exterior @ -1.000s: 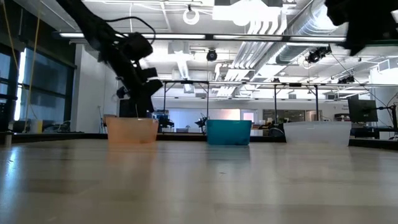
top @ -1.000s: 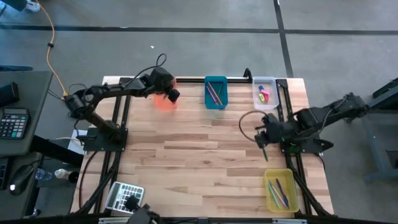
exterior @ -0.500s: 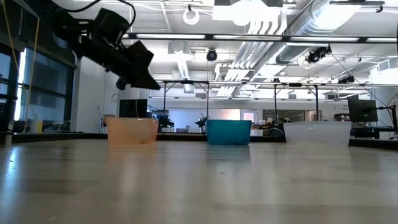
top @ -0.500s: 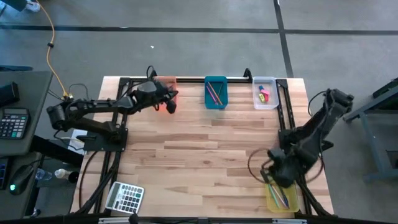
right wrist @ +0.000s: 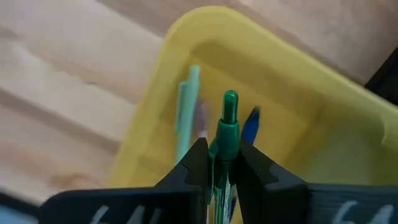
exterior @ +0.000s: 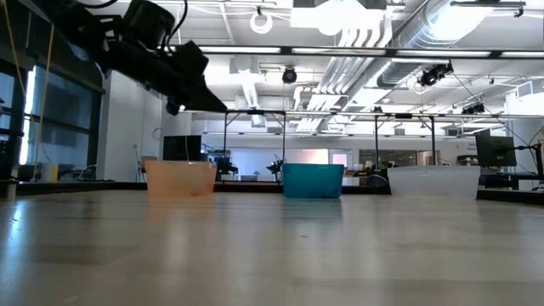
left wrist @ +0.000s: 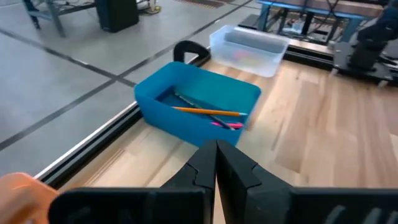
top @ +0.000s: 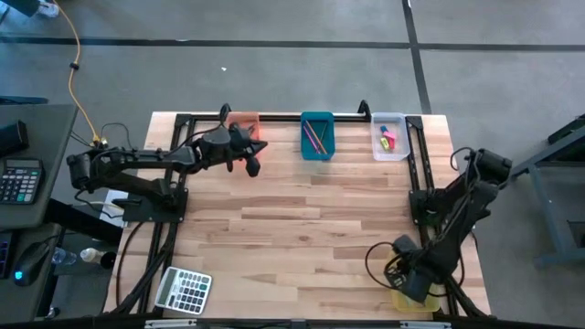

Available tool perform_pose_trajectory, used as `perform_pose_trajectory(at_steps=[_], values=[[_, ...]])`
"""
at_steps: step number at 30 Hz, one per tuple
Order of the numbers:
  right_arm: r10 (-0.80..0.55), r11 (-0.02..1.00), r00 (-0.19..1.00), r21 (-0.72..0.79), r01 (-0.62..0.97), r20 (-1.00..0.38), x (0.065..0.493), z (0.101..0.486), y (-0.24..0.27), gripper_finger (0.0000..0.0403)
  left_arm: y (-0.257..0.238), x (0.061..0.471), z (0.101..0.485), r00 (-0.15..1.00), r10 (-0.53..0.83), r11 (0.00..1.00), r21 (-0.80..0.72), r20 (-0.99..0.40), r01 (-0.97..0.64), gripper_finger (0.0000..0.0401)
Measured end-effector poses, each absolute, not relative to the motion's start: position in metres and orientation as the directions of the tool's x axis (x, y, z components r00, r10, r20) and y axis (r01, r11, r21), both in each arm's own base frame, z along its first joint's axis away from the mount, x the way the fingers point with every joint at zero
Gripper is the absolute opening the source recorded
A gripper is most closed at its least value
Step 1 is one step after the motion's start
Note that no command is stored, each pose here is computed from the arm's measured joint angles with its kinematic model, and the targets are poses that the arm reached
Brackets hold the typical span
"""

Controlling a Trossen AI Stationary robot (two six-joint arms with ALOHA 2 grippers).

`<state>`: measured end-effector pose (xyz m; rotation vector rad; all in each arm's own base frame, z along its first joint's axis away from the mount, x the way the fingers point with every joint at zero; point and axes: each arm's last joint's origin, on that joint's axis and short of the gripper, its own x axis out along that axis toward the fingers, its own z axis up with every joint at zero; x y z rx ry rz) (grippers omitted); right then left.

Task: Sort crayons/erasers/pens/pencils in bins
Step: Put the green pen into the yellow bin, then return to Home Position

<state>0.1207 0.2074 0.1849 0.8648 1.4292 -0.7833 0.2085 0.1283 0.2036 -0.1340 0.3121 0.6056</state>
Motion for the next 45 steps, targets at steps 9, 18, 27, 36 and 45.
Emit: perform_pose_trajectory(at_steps=[9,18,27,36,45], values=[[0.005,0.496,-0.023,-0.017,0.868,-1.0,0.126,0.167,0.214,0.0026,0.118,0.214,0.204,0.785,0.527,0.826,-0.02,-0.325,-0.563,0.0],[0.052,0.502,-0.106,-0.066,0.862,-0.993,0.131,0.164,0.213,0.0102,0.116,0.216,0.204,0.787,0.526,0.831,-0.003,-0.323,-0.556,0.0],[0.196,0.614,-0.066,0.07,0.786,-0.978,0.134,0.218,0.198,0.0145,0.116,0.216,0.204,0.794,0.517,0.839,0.008,-0.32,-0.543,0.0],[0.045,0.801,0.329,0.231,0.553,-0.943,0.138,0.267,0.135,0.0025,0.108,0.22,0.205,0.85,0.435,0.888,-0.016,-0.298,-0.46,0.0],[0.072,0.952,0.673,0.251,0.173,-0.737,0.171,0.231,0.058,0.0002,0.084,0.209,0.194,0.936,0.35,0.936,-0.034,-0.033,-0.351,0.0]])
